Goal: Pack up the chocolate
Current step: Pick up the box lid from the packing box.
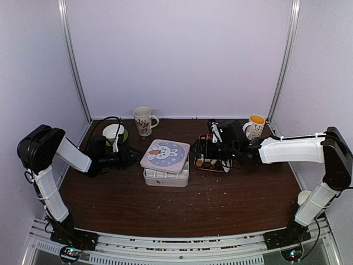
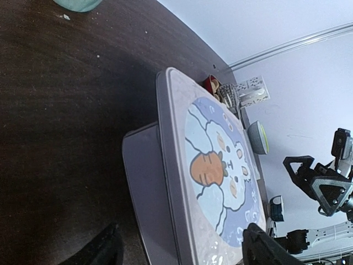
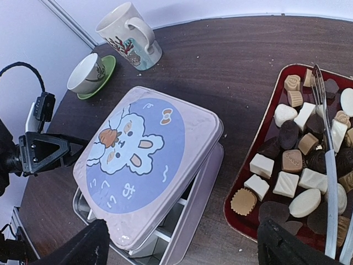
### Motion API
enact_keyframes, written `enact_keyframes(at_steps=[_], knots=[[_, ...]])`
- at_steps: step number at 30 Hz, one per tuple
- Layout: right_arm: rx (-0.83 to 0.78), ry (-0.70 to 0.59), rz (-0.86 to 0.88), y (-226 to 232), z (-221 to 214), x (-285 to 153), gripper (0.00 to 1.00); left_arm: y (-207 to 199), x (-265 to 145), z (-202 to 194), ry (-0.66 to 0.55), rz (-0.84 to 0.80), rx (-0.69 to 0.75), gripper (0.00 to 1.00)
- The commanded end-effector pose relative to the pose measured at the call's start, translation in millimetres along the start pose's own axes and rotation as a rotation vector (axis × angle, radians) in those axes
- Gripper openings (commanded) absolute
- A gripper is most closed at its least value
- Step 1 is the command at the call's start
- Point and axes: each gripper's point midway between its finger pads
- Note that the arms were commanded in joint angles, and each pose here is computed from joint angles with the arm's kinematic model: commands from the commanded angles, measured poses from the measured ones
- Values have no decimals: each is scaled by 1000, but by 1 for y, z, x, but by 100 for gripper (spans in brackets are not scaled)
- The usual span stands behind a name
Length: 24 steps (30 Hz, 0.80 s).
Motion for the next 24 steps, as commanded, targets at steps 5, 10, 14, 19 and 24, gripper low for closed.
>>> enact_keyframes(at_steps=[5, 10, 14, 19, 24], knots=[[33, 31, 52, 19, 1, 22, 91, -19, 13, 14, -4, -90, 23, 75], [52, 57, 57, 23, -4, 32, 87, -17, 23, 8, 30, -84, 14, 72], [59, 61, 64, 23, -6, 34, 86, -13, 29, -2, 62, -71, 1, 71], [53, 64, 67, 22, -9, 35, 86, -16, 34, -7, 80, -87, 3, 70], [51, 62, 73, 23, -9, 34, 86, -19, 33, -10, 87, -102, 2, 69]])
Point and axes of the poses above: each gripper's point midway between its finger pads, its own x axis out along the fingers, its own y axis along the line the jaws close on, z = x × y, and after that the axes turned 6 degrees about x, right-handed
